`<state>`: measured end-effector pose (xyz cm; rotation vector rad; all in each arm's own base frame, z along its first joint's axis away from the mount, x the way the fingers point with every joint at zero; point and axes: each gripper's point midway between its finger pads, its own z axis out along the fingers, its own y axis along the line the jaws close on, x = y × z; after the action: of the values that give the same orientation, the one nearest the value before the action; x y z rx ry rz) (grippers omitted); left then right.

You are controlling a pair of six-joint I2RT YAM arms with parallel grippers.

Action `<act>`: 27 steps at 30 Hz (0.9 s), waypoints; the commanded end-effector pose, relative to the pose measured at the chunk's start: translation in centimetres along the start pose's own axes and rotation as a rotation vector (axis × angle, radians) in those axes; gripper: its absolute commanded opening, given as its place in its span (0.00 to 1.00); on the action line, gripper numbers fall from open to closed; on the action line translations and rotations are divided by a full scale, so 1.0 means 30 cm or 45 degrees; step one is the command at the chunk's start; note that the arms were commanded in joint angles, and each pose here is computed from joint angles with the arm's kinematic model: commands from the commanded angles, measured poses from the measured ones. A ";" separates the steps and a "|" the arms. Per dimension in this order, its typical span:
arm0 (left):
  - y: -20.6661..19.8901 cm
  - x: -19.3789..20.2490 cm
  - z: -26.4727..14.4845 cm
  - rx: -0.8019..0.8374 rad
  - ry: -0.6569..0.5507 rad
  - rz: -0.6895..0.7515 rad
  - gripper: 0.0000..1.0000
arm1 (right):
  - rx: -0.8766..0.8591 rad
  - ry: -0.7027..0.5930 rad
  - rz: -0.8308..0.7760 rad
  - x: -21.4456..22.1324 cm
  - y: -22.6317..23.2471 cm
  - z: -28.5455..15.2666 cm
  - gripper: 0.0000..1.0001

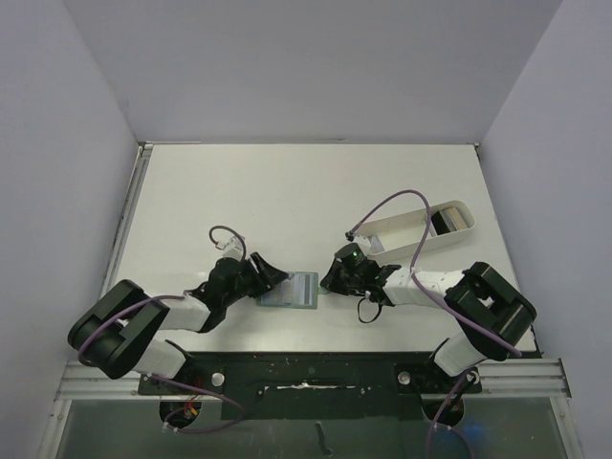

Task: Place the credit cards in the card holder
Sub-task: Insert the credit card into the card holder.

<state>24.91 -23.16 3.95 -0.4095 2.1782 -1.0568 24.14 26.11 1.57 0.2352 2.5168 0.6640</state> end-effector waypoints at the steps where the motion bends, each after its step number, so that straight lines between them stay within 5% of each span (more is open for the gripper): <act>1: 0.039 0.029 0.016 -0.075 0.058 0.043 0.48 | 0.059 -0.037 -0.034 -0.027 -0.028 -0.010 0.00; 27: -0.152 0.143 0.080 0.112 0.163 -0.070 0.38 | 0.084 -0.060 -0.024 -0.035 -0.028 -0.005 0.00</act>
<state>23.27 -27.99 3.18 -0.3947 2.2584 -1.1534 24.45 25.80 1.59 0.2421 2.5097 0.6324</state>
